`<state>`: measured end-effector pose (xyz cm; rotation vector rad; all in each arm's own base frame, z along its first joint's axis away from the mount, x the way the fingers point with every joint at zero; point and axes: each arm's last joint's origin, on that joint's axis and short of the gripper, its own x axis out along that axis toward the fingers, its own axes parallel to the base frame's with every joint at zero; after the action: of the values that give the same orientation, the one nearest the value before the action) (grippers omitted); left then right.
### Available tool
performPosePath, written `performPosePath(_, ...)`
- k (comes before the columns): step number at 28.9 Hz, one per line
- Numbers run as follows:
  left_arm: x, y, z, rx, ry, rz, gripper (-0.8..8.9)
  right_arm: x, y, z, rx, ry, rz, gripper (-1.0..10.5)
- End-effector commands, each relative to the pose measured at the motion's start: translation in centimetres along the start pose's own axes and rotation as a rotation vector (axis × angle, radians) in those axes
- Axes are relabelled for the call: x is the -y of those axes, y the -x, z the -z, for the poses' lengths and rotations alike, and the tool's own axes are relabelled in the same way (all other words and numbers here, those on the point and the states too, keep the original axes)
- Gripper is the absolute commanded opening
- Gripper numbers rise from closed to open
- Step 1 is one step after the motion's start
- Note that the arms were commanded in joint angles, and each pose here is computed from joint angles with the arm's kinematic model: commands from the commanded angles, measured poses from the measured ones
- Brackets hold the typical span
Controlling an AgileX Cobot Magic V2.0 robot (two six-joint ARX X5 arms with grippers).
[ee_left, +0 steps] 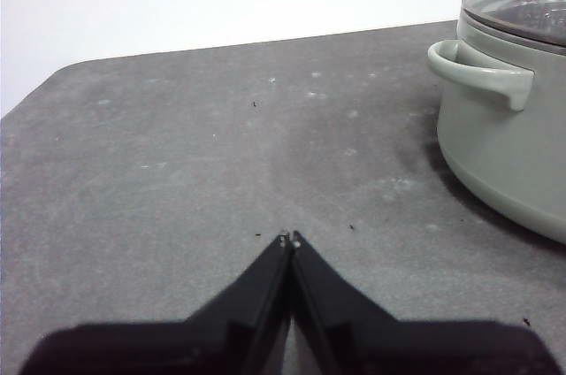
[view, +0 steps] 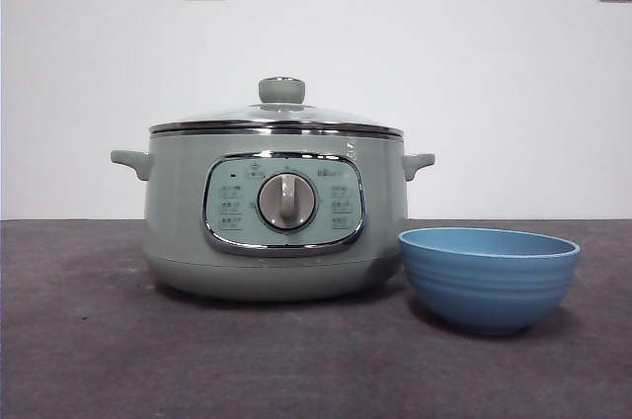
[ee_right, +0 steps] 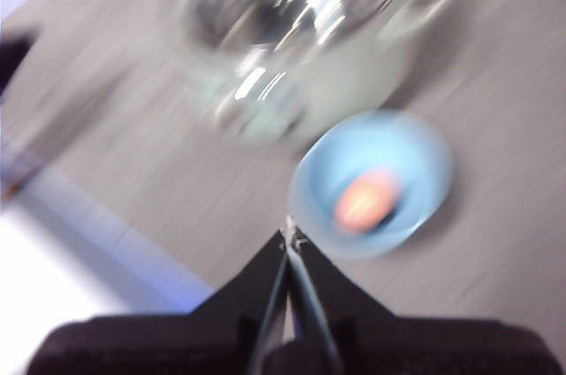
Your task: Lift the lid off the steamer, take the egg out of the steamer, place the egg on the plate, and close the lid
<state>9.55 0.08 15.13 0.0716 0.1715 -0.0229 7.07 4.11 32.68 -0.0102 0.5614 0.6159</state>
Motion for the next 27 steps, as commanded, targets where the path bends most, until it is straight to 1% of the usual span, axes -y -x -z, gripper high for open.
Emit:
performPosePath(1,0.0,-0.1,0.4,-0.008,0.011,-0.007,-0.03,0.9,0.2,-0.2,0.140,0.013,0.094,0.0)
performPosePath(3,0.0,-0.1,0.4,-0.008,0.011,-0.007,-0.03,1.9,-0.1,0.6,0.241,-0.019,0.195,0.0)
performPosePath(6,0.0,-0.1,0.4,-0.008,0.011,-0.007,-0.03,3.7,-1.7,3.3,0.365,-0.038,0.321,0.0)
performPosePath(9,0.0,-0.1,0.4,-0.008,0.011,-0.007,-0.03,5.1,-3.7,6.4,0.454,-0.052,0.388,0.0)
performPosePath(15,0.0,-0.1,0.4,-0.008,0.011,-0.007,-0.03,6.3,-5.9,9.9,0.499,-0.045,0.433,0.0)
performPosePath(21,0.0,-0.1,0.4,-0.008,0.011,-0.007,-0.03,6.8,-7.3,12.5,0.465,-0.062,0.441,0.0)
performPosePath(27,0.0,-0.1,0.4,-0.008,0.011,-0.007,-0.03,7.1,-8.4,14.2,0.419,-0.090,0.436,0.0)
